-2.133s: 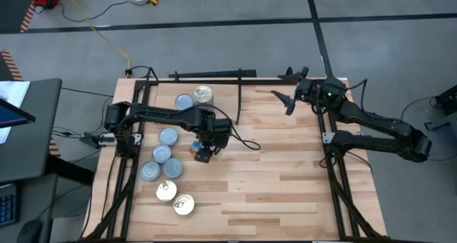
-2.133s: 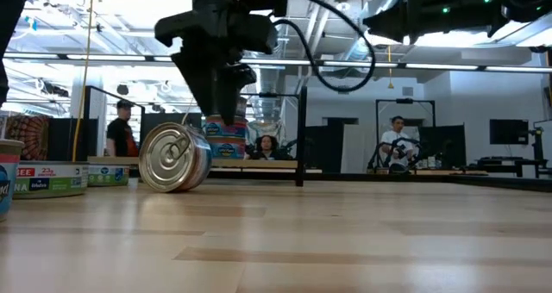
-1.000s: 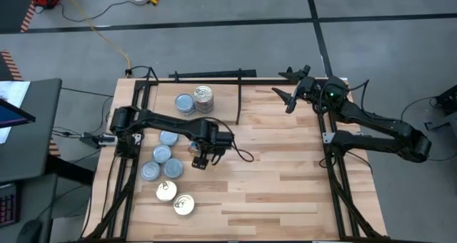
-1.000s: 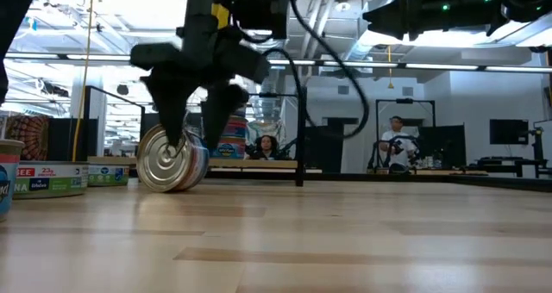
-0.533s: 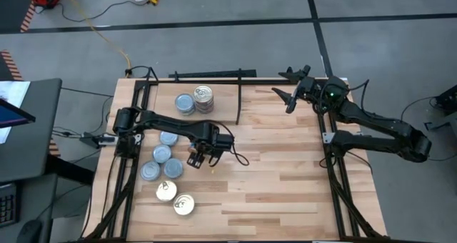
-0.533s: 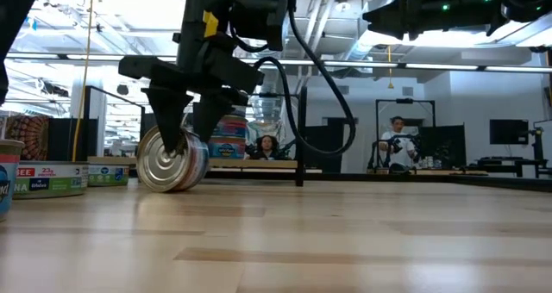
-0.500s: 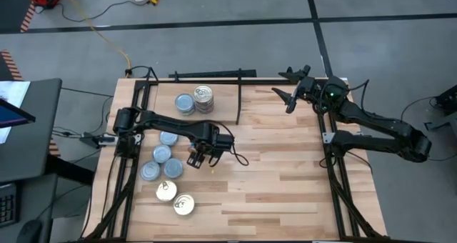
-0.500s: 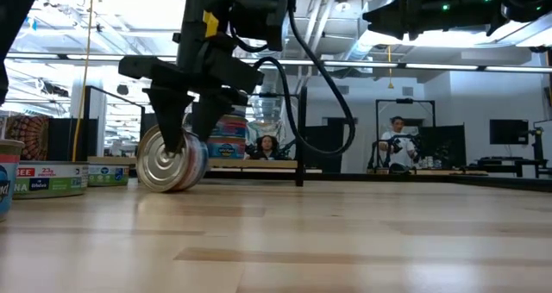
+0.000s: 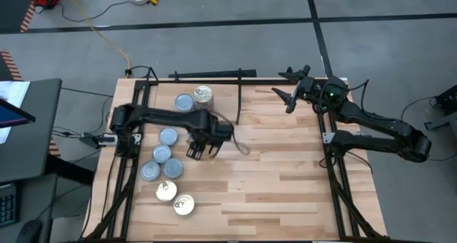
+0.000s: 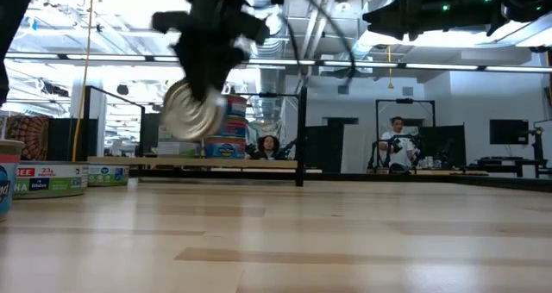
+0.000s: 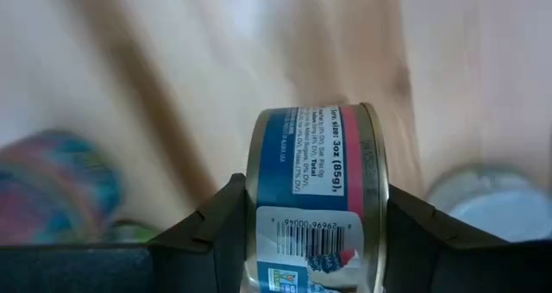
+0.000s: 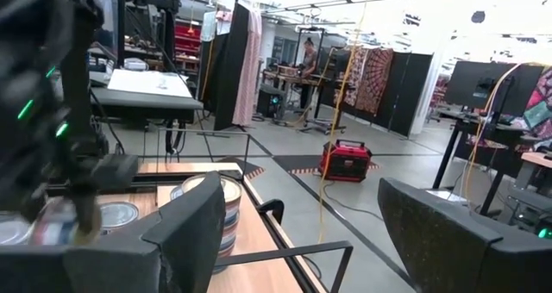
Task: Stack canned seafood by type on shelf
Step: Stack the blue pink tuna can on top of the blue pink tuna cans on the shelf
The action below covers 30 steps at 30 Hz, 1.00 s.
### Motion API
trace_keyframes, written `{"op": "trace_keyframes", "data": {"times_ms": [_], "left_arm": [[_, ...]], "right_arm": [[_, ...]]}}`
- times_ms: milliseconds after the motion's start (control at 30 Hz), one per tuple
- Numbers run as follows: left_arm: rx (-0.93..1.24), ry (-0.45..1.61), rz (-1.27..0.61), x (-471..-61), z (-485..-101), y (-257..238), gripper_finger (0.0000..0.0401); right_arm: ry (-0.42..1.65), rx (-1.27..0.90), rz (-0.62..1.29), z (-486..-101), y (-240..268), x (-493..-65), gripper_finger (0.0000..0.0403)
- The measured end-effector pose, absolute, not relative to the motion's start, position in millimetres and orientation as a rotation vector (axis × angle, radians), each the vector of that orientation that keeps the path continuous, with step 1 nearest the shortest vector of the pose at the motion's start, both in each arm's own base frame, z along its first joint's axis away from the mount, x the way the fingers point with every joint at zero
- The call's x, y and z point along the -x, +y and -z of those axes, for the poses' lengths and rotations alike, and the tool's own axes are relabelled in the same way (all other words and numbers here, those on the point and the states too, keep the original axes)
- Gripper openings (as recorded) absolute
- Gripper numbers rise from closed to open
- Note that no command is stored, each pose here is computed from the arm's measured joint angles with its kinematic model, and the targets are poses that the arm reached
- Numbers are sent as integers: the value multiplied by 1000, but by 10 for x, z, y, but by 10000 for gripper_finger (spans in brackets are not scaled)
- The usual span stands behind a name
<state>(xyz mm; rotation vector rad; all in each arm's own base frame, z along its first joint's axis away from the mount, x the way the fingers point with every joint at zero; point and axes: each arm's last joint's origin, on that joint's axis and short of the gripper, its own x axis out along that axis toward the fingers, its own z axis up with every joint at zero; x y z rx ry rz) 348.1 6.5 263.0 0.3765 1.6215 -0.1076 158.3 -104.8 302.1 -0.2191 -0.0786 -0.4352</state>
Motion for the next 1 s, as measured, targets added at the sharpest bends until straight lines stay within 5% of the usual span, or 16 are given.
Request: {"op": "trace_keyframes", "data": {"times_ms": [400,633,1000], "left_arm": [[6,1039,-326,-2955,-3753,1072,184],[234,794,-449,-2765,-3928,1549,184],[355,725,-431,-2658,-3924,1827,184]], "right_arm": [[-77,212,353,-3012,-1024,-1594,331],[-71,211,359,-3007,-1036,-1588,331],[-47,217,358,-2985,-1037,-1590,331]]}}
